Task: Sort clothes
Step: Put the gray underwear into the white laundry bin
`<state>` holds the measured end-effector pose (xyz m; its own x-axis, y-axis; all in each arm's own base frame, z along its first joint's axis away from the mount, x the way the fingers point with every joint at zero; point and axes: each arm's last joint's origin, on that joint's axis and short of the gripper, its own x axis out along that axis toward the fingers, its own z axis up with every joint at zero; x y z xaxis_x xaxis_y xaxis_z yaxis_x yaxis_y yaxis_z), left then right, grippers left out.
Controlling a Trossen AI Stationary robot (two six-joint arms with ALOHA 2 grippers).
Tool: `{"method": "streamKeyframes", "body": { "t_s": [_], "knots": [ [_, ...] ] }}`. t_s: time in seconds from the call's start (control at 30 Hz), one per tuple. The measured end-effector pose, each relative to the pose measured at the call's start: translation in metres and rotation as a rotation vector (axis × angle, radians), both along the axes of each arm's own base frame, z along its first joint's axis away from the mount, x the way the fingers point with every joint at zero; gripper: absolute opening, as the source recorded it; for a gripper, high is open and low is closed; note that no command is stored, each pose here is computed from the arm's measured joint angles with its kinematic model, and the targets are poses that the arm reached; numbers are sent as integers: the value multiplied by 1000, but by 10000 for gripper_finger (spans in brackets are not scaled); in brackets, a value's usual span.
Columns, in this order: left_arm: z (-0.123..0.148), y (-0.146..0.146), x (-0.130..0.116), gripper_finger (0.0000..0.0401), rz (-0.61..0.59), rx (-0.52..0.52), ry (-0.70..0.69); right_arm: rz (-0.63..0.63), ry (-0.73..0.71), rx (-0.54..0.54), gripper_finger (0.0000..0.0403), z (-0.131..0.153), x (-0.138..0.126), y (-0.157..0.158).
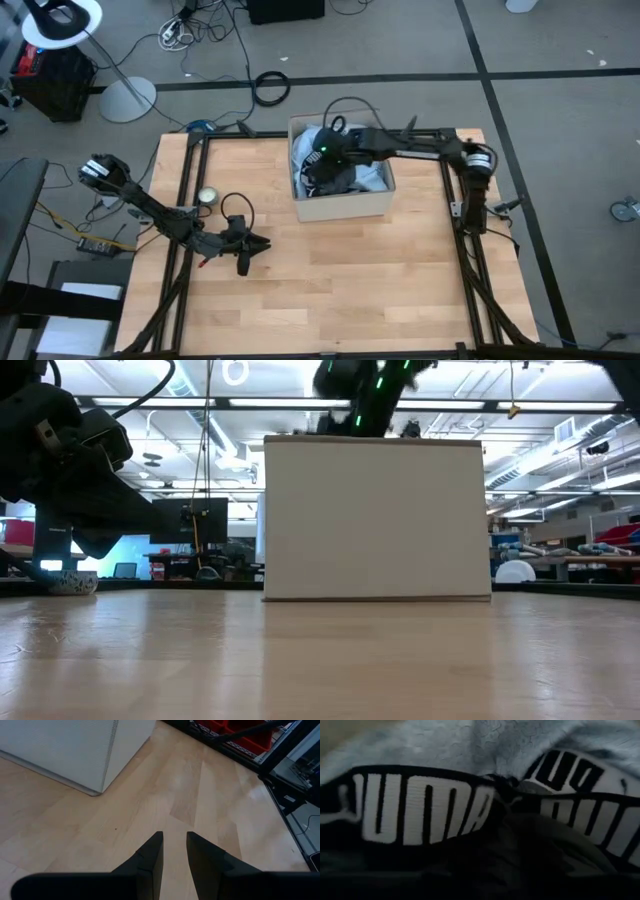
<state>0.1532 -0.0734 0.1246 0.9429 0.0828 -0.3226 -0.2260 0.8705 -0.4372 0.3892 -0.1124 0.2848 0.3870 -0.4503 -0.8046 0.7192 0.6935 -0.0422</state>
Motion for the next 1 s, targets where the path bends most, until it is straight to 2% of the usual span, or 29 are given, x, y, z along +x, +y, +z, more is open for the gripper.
{"method": "streamKeyframes", "body": {
  "t_s": [0.1, 0.2, 0.3, 0.4, 0.53, 0.63, 0.77, 1.0],
  "knots": [
    [0, 0, 0, 90, 0, 0, 0, -66, 44, 36, 183, -33, 11, -11],
    [0, 0, 0, 90, 0, 0, 0, -77, 55, 90, 216, -61, 21, -23],
    [0, 0, 0, 89, -1, 0, 0, -61, 18, 143, 240, -75, 29, -31],
    [0, 0, 0, 89, -12, -4, 3, -44, -5, 157, 254, -73, 29, -34],
    [0, 0, 0, 89, -16, 6, 6, 3, -40, 148, 259, -43, 18, -26],
    [0, 0, 0, 89, -22, 23, 6, 51, -101, 136, 256, -5, 2, -14],
    [0, 0, 0, 89, -25, 23, 7, 90, -233, 89, 253, 50, -23, 2],
    [0, -1, 0, 89, -26, 23, 6, 160, -394, 25, 256, 116, -71, 35]
  ]
}}
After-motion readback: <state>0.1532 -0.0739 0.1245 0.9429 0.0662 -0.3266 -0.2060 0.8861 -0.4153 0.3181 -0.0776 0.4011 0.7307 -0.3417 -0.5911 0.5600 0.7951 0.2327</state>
